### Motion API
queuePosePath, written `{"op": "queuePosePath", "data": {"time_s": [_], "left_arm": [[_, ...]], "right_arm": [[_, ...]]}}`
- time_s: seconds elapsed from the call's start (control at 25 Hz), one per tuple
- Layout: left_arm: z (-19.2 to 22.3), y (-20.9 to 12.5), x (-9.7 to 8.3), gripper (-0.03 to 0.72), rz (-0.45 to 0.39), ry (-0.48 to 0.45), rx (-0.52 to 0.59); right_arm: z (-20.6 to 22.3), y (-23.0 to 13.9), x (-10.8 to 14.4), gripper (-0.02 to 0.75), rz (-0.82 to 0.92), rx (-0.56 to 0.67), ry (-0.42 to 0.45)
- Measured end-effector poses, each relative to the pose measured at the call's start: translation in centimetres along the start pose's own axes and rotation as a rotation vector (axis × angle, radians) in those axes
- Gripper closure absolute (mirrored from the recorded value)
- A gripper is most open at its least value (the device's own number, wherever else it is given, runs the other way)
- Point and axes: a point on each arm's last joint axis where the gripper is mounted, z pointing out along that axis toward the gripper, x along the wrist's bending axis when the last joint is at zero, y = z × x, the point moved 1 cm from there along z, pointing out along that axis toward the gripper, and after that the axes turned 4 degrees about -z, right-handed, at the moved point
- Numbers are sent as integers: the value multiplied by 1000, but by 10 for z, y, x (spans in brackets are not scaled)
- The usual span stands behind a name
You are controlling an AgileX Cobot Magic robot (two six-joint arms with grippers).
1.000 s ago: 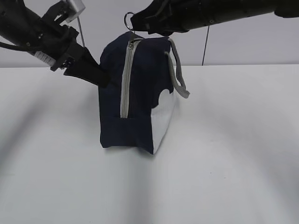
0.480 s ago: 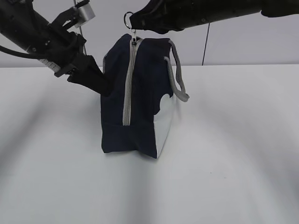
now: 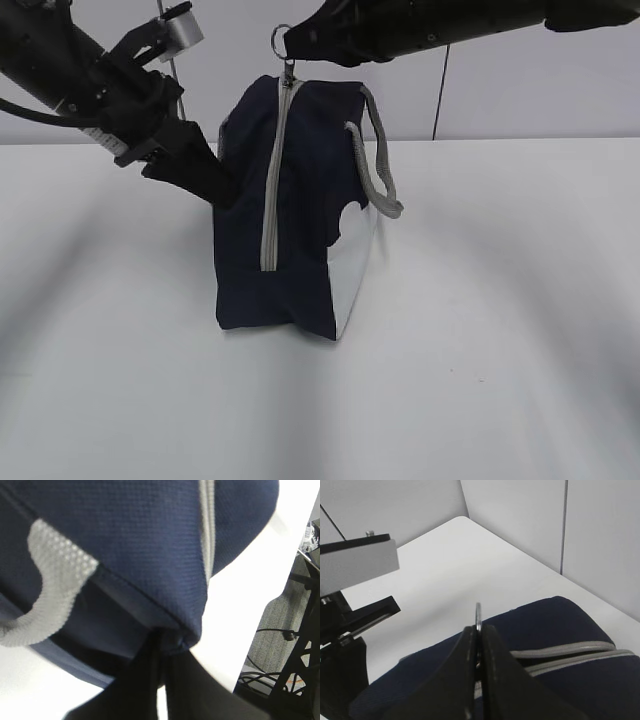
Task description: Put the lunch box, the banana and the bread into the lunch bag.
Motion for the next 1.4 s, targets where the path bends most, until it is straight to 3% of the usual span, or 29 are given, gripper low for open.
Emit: {"op": "queuePosePath", "data": {"time_s": [0.8,1.4], "left_arm": [[0,-1,0,686,2,2,6],[0,-2,1,686,8,9,20]], "right_arm": [[31,-23,-68,754,132,-4,10],[79,-64,-124,754,247,-28,53]]}}
